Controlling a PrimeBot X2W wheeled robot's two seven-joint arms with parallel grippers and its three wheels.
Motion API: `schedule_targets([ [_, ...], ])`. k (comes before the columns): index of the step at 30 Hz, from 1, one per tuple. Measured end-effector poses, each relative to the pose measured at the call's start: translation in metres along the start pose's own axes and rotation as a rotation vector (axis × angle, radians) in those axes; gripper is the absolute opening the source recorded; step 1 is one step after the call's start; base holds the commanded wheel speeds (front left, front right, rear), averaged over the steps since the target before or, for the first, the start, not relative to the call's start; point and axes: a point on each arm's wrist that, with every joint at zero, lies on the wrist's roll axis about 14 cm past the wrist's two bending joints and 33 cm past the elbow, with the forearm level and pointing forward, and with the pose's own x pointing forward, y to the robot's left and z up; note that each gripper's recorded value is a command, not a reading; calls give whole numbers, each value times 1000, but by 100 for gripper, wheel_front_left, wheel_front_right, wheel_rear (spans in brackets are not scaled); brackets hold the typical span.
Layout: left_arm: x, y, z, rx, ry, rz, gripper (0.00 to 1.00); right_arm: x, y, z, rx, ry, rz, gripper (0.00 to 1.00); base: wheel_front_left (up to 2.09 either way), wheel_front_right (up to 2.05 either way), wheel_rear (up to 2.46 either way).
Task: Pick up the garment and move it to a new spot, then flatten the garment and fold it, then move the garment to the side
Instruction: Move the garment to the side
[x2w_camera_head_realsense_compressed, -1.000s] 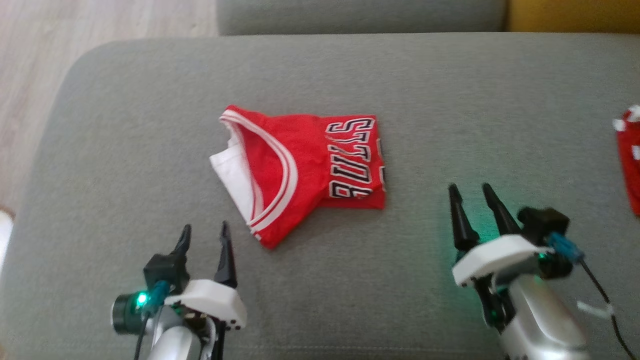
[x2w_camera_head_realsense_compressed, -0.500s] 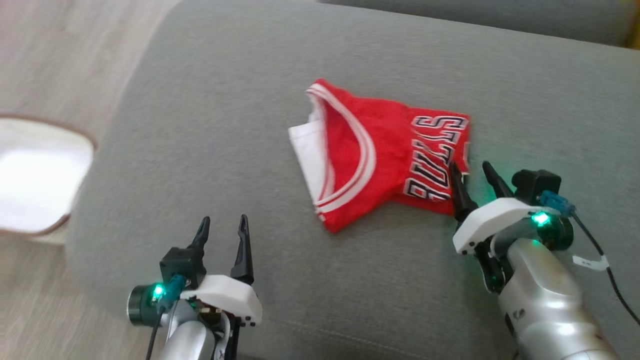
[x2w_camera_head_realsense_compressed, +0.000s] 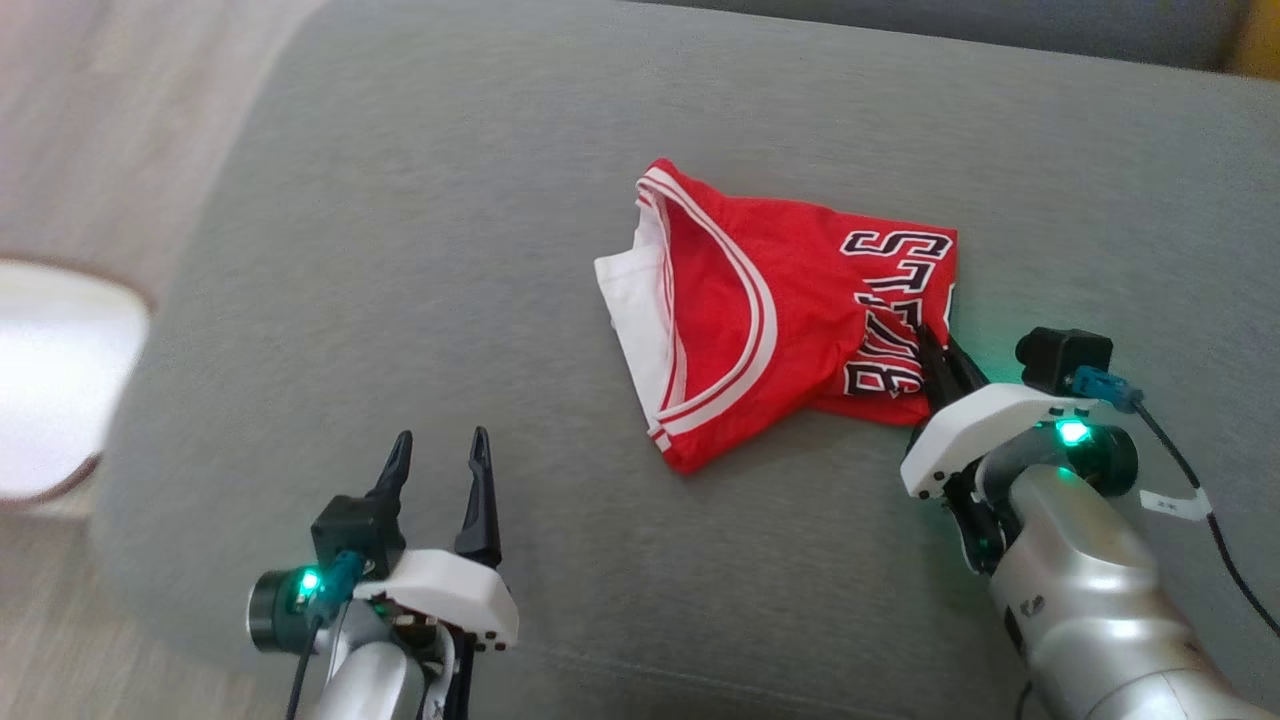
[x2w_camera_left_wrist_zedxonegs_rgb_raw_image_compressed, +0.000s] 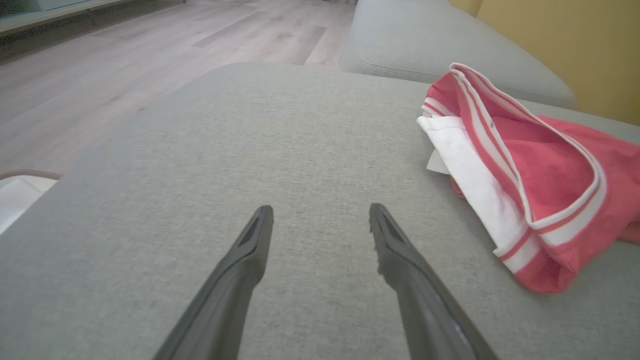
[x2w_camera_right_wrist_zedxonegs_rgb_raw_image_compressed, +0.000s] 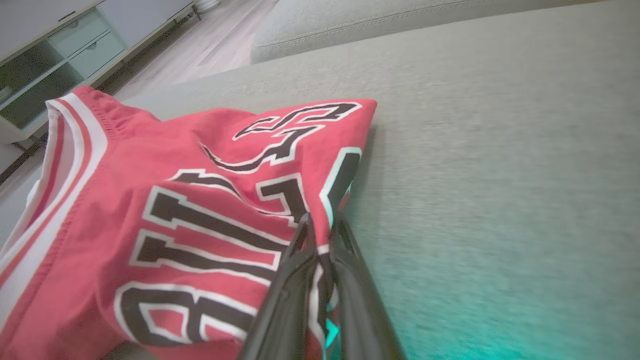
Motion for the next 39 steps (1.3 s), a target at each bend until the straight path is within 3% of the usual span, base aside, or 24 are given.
schedule_targets([
  [13, 43, -119, 5, 42, -16, -350, 100, -79, -96, 23, 91, -151, -244, 0, 0, 0, 0],
  [25, 44, -237, -18, 71, 25, -677, 100, -171, -176, 21, 144, -236, -501, 0, 0, 0, 0],
  [31, 44, -258, -32, 64, 57, -735, 100, -194, -212, 30, 74, -229, -583, 0, 0, 0, 0],
  [35, 50, -254, -34, 62, 60, -722, 100, -189, -231, 71, -56, -247, -590, 0, 0, 0, 0],
  [39, 54, -242, -38, 73, 66, -697, 100, -200, -267, 112, -181, -246, -663, 0, 0, 0, 0],
])
